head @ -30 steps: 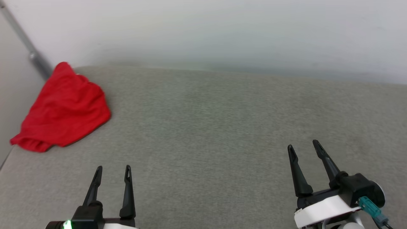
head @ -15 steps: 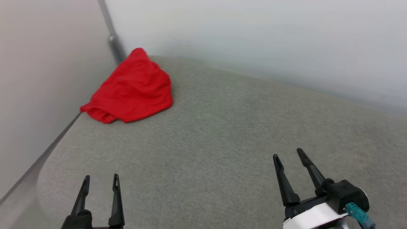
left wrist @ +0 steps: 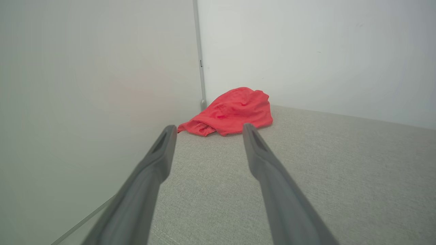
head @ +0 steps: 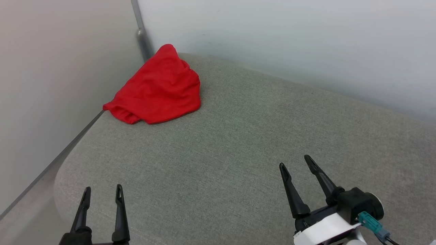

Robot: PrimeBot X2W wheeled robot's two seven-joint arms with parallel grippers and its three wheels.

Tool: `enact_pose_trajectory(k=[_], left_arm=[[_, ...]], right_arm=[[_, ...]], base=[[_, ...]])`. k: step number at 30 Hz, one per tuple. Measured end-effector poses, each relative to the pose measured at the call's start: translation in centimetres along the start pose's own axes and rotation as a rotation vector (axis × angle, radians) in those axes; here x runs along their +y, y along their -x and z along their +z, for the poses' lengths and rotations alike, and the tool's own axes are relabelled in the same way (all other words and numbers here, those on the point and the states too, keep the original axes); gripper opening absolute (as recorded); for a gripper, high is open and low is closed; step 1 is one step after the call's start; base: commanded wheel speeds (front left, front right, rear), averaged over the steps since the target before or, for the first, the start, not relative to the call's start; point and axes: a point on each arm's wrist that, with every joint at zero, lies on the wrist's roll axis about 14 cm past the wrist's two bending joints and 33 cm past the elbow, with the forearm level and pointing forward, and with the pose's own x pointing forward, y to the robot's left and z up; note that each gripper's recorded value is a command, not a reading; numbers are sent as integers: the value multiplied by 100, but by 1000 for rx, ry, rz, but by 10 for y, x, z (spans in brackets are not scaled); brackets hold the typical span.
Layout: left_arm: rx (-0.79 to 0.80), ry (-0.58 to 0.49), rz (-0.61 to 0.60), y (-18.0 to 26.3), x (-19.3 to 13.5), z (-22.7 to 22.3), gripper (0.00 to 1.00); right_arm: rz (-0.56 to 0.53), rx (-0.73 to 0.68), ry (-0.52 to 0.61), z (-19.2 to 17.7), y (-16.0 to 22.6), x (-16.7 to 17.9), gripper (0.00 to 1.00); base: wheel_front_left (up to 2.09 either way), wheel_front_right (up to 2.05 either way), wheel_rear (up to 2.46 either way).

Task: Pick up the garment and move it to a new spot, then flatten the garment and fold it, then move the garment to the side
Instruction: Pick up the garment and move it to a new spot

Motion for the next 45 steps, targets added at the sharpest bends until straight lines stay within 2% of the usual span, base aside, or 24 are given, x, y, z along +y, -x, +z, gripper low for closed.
enact_pose_trajectory(k=[9, 13, 15, 21, 25, 31, 37, 45], left_arm=[[34, 21, 6, 1, 5, -11, 100], [65, 78, -64, -6, -8, -20, 100], [88, 70, -97, -12, -12, -27, 100], [124, 41, -149, -57, -19, -41, 100], [163, -16, -218, -100, -24, -53, 100], [356, -125, -354, -167, -36, -85, 100], [602, -187, -400, -217, -42, -122, 100], [946, -222, -428, -235, -50, -173, 100]], right_arm=[[-23, -17, 14, 6, 1, -8, 100], [-61, -14, 20, 3, 4, -23, 100], [-72, -11, 30, 0, 4, -29, 100], [-112, -23, 57, -5, -5, -55, 100], [-159, -31, 58, -12, -10, -80, 100], [-216, -16, 68, -33, -12, -112, 100], [-280, 45, 70, -68, -3, -143, 100], [-338, 96, 64, -102, 9, -171, 100]], base=[[0, 0, 0], [0, 0, 0], [0, 0, 0], [0, 0, 0], [0, 0, 0], [0, 0, 0], [0, 0, 0], [0, 0, 0]])
